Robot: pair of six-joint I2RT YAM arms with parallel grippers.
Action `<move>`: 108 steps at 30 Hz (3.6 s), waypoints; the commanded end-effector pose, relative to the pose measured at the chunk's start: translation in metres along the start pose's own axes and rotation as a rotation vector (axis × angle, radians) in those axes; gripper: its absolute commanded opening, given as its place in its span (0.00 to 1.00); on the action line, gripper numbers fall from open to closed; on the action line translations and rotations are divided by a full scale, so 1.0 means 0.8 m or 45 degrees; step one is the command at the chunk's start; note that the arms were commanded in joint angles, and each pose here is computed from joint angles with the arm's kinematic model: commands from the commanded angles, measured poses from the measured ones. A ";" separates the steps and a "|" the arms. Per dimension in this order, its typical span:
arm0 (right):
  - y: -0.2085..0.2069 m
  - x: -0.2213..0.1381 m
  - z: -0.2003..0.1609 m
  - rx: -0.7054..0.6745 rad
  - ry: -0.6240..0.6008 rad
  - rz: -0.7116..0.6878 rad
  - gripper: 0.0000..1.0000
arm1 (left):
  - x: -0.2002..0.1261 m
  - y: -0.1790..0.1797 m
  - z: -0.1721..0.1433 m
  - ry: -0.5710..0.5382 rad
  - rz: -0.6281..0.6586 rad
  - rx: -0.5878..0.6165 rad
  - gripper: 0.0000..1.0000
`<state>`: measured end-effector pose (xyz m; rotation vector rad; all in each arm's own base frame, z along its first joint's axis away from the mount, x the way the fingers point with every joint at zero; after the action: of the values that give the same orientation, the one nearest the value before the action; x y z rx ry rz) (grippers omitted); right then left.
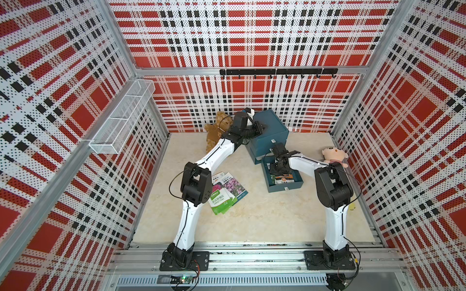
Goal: Take the seed bags out of the drawer
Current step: Pick up the seed packet from the drawer, then place the seed packet at the center of the board, then pick up the seed packet from the drawer.
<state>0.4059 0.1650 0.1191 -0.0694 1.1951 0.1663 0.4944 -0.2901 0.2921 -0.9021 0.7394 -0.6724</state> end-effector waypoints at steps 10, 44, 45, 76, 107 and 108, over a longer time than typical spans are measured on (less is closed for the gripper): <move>-0.004 -0.094 0.028 0.087 -0.126 0.114 0.00 | 0.010 0.047 -0.018 0.096 0.164 -0.085 0.28; 0.198 -0.183 0.006 -0.555 -0.176 0.517 0.00 | -0.260 -0.018 0.102 -0.547 0.115 -0.146 0.29; 0.212 -0.173 0.005 -0.577 -0.165 0.496 0.00 | -0.279 -0.012 0.104 -0.578 0.136 -0.153 0.29; 0.034 -0.161 -0.006 -0.306 -0.075 0.090 1.00 | -0.032 -0.044 0.042 -0.144 0.045 0.014 0.30; -0.005 0.014 -0.037 -0.315 0.272 -0.133 1.00 | 0.045 0.019 -0.009 -0.010 0.098 -0.042 0.29; -0.005 0.018 -0.038 -0.314 0.280 -0.131 0.96 | 0.045 0.019 -0.010 -0.009 0.099 -0.044 0.29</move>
<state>0.3832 0.1582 0.1210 -0.3331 1.3359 0.2709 0.5176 -0.3088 0.2915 -0.9259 0.6778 -0.6263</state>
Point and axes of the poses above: each gripper's point midway between its finger pads, its own x axis out along the fingers, its own y axis along the line the jaws close on, z = x × y, the point moved 10 cm from there along -x, back along the fingers, and after that the axes turned 12 degrees about -x, right-handed, at the moved point
